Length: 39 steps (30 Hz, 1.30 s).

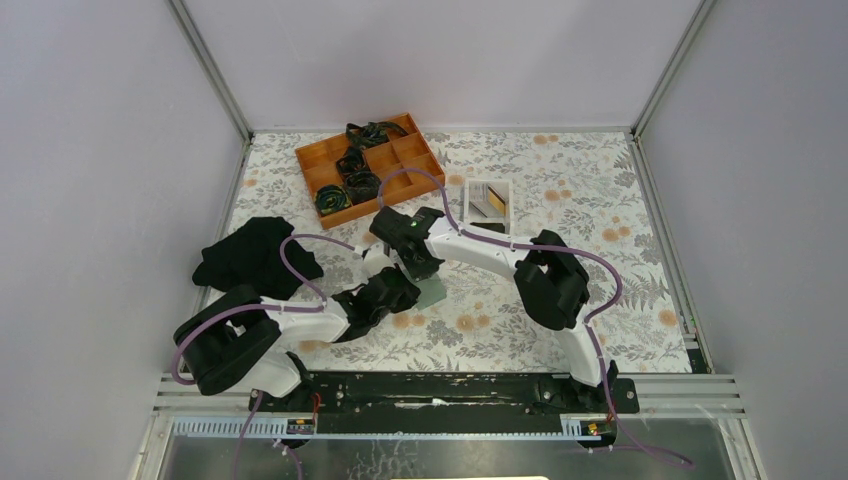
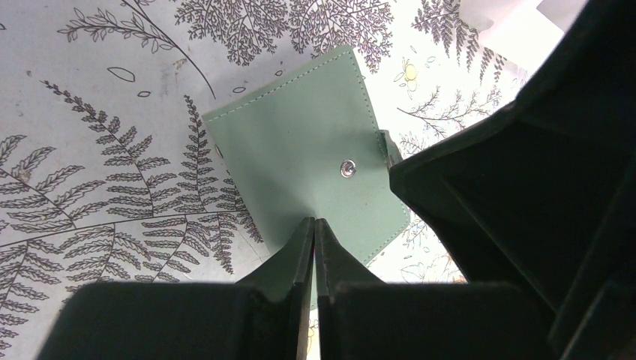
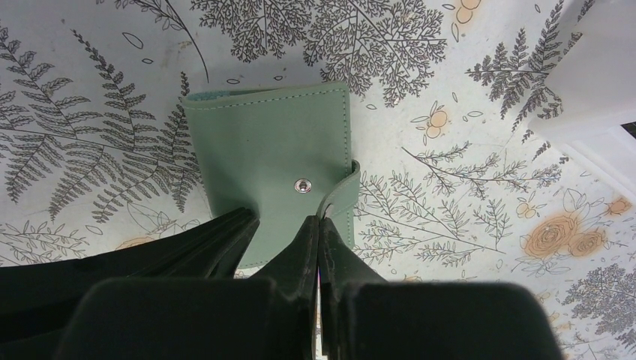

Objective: Put the credit cards into the card holder
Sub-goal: Close the card holder at the center of the board.

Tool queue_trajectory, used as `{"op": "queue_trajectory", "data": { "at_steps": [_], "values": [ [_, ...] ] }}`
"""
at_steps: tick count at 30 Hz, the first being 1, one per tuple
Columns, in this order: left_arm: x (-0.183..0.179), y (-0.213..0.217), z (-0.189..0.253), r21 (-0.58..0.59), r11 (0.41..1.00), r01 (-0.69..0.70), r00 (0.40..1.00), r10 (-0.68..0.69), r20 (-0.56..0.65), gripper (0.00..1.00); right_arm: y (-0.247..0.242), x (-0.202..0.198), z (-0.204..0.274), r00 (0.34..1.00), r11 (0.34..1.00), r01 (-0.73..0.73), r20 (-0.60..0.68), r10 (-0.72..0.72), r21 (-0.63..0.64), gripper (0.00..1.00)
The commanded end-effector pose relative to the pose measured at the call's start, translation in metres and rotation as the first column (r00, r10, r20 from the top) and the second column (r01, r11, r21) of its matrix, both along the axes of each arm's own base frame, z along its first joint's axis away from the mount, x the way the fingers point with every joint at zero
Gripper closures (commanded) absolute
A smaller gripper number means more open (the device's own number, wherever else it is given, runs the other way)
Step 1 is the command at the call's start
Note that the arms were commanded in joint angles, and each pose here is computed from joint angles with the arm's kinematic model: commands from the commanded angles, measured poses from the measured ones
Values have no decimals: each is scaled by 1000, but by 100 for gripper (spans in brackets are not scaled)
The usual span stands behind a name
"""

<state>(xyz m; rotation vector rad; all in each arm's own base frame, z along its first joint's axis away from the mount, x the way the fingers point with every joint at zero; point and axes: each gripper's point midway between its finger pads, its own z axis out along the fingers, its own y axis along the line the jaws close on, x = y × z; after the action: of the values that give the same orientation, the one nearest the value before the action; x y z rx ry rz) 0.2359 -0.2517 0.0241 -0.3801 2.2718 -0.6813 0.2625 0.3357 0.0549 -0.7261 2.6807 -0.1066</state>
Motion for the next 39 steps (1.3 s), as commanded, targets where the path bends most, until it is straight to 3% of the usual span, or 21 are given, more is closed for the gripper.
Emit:
{"op": "queue_trajectory", "data": {
  "at_steps": [1, 39],
  "values": [
    [1, -5, -1, 16, 999, 30, 1000, -30, 9, 93, 14, -2, 10, 999, 999, -31, -3, 32, 39, 100],
    [1, -4, -4, 30, 999, 38, 999, -38, 8, 93, 13, 3, -19, 1000, 999, -21, -19, 22, 29, 100]
  ]
}}
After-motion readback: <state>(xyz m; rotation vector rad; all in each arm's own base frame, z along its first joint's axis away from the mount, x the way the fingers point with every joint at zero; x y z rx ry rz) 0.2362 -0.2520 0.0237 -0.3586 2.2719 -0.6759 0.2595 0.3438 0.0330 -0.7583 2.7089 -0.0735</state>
